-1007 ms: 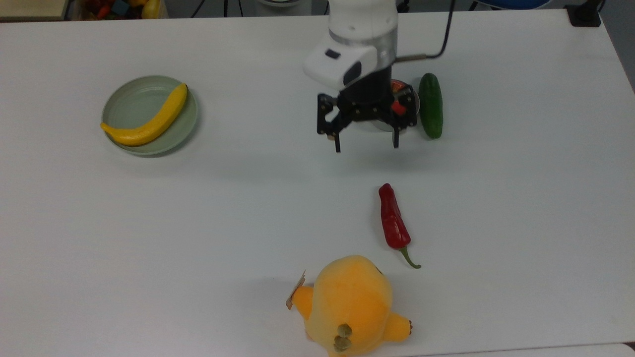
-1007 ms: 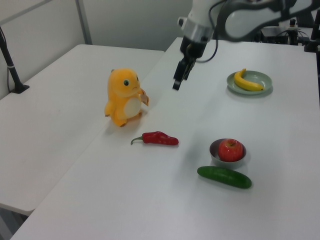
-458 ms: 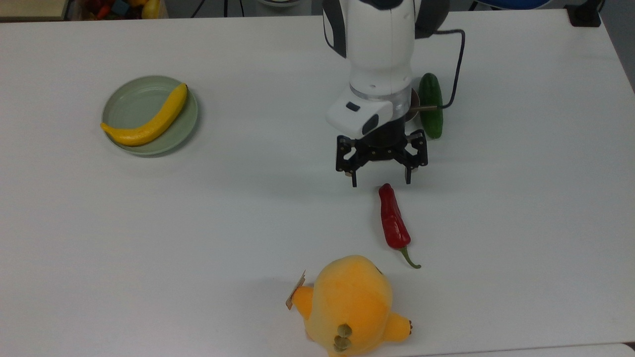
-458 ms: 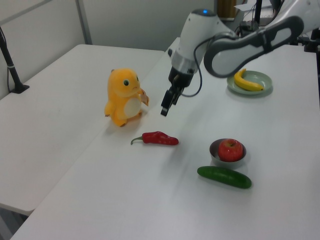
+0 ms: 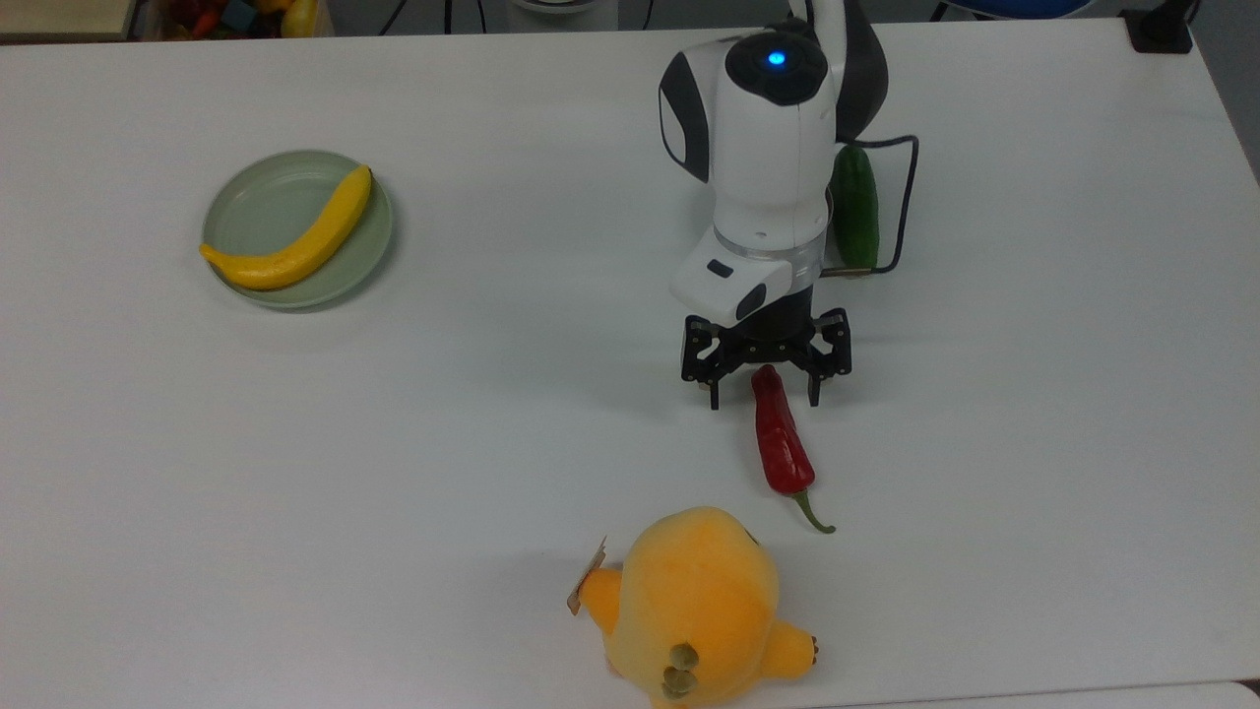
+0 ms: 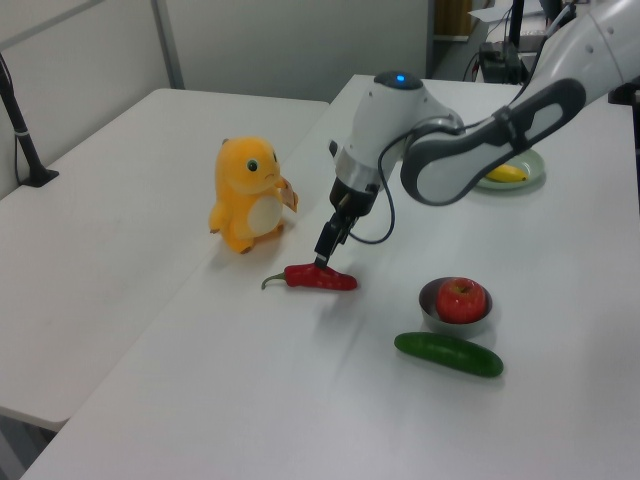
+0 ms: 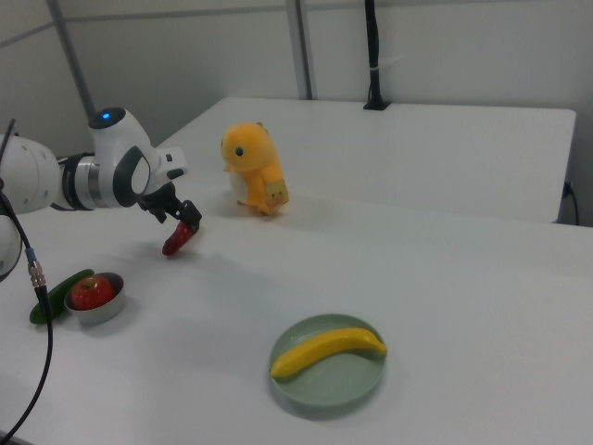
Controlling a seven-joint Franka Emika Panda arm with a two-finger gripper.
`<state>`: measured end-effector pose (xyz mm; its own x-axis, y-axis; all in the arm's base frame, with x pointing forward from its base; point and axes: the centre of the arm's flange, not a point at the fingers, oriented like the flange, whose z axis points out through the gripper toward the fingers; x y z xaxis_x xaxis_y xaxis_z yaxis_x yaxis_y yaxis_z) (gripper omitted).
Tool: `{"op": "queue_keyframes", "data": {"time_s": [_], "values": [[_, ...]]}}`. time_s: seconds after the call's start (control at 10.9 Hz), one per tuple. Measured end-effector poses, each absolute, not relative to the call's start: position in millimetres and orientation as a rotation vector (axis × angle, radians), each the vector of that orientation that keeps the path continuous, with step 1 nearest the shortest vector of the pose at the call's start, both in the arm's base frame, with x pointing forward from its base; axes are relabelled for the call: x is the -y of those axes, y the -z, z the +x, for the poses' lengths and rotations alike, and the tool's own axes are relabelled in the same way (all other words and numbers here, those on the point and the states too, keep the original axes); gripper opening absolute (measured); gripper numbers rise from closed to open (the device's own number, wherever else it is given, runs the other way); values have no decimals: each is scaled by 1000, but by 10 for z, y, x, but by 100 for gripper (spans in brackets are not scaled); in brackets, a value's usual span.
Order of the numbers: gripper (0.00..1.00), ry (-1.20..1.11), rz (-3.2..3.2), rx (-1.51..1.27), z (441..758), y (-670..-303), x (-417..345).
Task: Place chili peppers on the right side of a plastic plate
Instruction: 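Close the gripper on the red chili pepper's body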
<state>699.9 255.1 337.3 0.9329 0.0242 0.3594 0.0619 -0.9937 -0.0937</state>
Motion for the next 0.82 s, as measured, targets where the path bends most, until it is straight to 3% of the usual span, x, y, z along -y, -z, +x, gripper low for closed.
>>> {"op": "queue_keyframes", "data": {"time_s": [0.37, 0.55, 0.64, 0.82], "values": [[100, 607, -2981, 76, 6995, -3146, -2689], [94, 608, -2987, 86, 6993, -3129, -2695], [89, 619, -2999, 111, 6991, -3126, -2699], [55, 635, -3020, 152, 6988, -3110, -2706]]}}
